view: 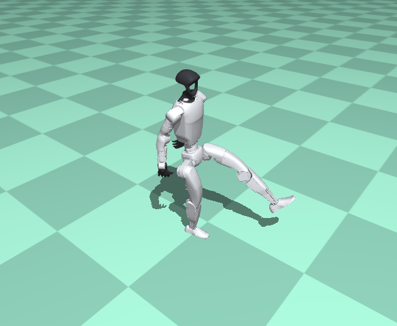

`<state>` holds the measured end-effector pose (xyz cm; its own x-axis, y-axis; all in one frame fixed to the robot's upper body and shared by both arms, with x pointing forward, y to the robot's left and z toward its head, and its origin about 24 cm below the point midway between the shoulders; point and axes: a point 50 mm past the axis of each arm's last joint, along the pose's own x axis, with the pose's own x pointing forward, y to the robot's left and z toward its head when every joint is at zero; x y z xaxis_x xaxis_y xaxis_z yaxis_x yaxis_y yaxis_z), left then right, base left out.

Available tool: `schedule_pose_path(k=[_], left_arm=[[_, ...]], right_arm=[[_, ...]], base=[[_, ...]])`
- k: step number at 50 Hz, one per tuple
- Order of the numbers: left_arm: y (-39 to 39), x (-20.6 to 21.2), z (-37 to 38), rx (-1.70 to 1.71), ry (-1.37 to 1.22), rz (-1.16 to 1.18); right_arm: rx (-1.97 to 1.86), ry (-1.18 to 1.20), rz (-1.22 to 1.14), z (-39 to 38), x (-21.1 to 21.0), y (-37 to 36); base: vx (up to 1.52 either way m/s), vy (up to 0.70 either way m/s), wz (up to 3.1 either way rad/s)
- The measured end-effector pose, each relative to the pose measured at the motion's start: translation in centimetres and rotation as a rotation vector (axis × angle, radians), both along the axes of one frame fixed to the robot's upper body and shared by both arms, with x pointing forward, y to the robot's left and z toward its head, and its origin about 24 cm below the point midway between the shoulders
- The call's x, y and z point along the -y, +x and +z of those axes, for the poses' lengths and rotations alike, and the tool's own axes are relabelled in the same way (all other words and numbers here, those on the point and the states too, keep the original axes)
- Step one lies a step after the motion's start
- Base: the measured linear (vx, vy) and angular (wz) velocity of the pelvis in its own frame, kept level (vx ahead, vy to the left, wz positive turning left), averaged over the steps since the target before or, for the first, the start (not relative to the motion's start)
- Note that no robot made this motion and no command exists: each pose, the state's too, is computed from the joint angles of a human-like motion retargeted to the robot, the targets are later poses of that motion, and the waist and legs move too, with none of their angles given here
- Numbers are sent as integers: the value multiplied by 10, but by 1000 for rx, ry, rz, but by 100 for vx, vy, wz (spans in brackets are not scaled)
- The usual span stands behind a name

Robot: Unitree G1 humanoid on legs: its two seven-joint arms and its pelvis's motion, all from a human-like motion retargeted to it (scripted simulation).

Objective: Kungfu

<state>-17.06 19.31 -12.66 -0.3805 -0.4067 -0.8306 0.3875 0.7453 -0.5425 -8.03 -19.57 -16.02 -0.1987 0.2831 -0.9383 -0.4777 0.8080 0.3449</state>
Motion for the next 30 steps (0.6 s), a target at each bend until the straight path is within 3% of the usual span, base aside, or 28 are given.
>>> schedule_pose_path(k=[5,10,15,23,25,28,30], left_arm=[[4,10,4,-38,-192,-140],[24,-6,4,44,-221,-261],[30,-15,7,16,-275,-253],[28,-18,6,-31,-276,-195],[35,-28,2,6,-210,-284],[63,-73,-12,136,272,-510],[99,-102,-14,286,641,-540]], right_arm=[[15,68,0,-2,-24,1],[41,114,-53,-3,-32,15],[87,114,74,1,-14,26],[15,190,-47,4,-18,16],[8,189,-34,4,-18,12],[2,165,10,5,-10,9],[-24,90,41,6,0,1]], base=[[5,1,19],[9,2,81],[12,-3,91],[19,-17,66],[23,-17,21],[16,-3,-2],[25,2,-17]])
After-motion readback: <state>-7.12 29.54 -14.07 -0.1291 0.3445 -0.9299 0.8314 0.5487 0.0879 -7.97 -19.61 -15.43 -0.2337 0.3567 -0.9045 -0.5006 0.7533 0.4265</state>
